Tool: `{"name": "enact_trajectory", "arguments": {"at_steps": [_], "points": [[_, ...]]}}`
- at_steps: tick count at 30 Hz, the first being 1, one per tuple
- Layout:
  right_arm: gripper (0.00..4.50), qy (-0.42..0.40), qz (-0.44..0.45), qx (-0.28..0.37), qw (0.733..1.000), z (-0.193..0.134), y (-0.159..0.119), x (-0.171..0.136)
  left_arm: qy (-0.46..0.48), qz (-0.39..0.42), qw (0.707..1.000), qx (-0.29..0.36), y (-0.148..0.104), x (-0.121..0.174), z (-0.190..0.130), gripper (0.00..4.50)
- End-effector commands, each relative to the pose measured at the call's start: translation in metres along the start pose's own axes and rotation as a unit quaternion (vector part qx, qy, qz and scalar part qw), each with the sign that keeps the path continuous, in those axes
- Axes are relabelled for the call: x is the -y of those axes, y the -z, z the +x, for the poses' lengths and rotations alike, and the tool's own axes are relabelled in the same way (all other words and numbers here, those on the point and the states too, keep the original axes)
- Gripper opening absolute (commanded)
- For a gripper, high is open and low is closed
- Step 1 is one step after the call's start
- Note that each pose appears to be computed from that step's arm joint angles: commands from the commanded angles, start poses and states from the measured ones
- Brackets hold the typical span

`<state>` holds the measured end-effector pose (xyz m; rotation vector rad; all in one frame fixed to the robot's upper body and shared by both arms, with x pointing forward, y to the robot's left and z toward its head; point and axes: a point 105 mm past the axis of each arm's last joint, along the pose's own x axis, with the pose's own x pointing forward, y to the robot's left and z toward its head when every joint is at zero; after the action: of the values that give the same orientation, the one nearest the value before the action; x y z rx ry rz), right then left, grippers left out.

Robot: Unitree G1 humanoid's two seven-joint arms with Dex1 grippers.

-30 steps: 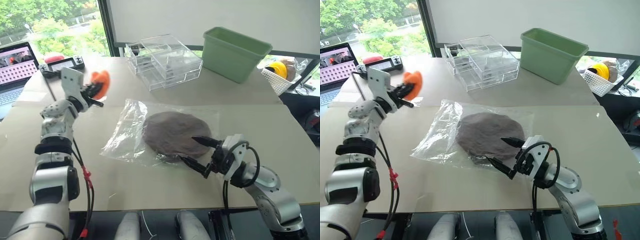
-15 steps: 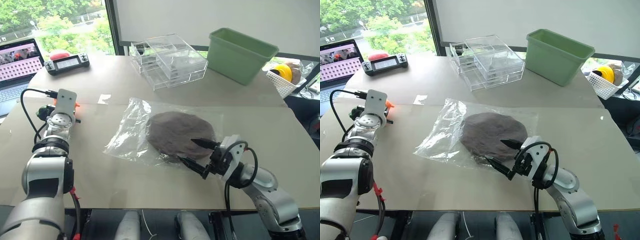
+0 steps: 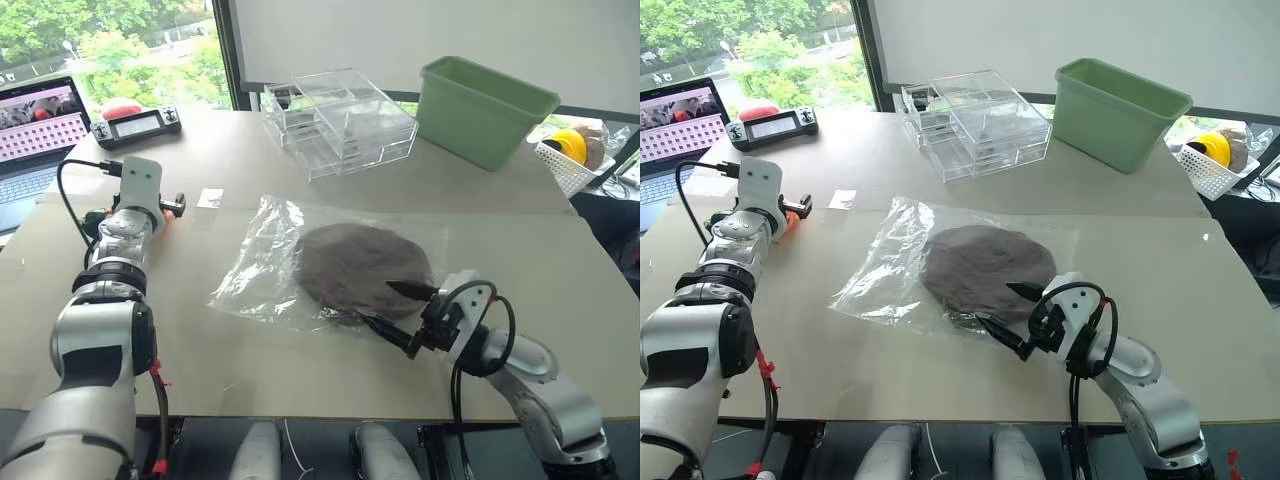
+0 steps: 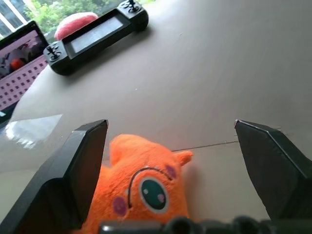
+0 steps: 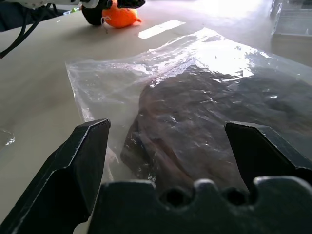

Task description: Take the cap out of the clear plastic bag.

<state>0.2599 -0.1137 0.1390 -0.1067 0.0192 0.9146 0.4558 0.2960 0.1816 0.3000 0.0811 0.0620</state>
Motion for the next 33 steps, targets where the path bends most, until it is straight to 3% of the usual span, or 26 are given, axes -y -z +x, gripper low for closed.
{"name": "enact_trajectory", "arguments": {"at_steps": [1,6,8,10,14,18,28,33], "points": [[4.50,-0.044,-0.024,0.002,0.999,-0.001,-0.016,-0.014,0.062,-0.028,0.993,0.096,-0.049,0.007,-0.001,4.47],[4.50,-0.093,-0.064,-0.038,0.993,0.000,-0.018,-0.033,0.270,-0.101,0.941,0.175,-0.081,0.036,-0.025,4.47],[4.50,-0.100,-0.084,-0.046,0.990,0.005,-0.018,-0.037,0.409,-0.084,0.898,0.143,-0.069,0.056,-0.048,4.47],[4.50,-0.102,-0.112,-0.066,0.986,0.011,-0.013,-0.039,0.487,-0.048,0.868,0.086,-0.047,0.067,-0.064,4.47],[4.50,-0.095,-0.162,-0.109,0.976,0.016,0.004,-0.038,0.520,-0.022,0.853,0.035,-0.029,0.069,-0.074,4.47],[4.50,-0.062,-0.225,-0.143,0.962,0.023,0.018,-0.030,0.524,-0.030,0.850,0.038,-0.035,0.073,-0.074,4.47],[4.50,0.025,-0.274,-0.174,0.946,0.037,0.027,-0.012,0.612,-0.039,0.790,0.001,-0.026,0.065,-0.112,4.47],[4.50,0.042,-0.260,-0.207,0.942,0.033,0.041,-0.005,0.584,-0.001,0.811,0.020,-0.011,0.068,-0.116,4.47]]}}
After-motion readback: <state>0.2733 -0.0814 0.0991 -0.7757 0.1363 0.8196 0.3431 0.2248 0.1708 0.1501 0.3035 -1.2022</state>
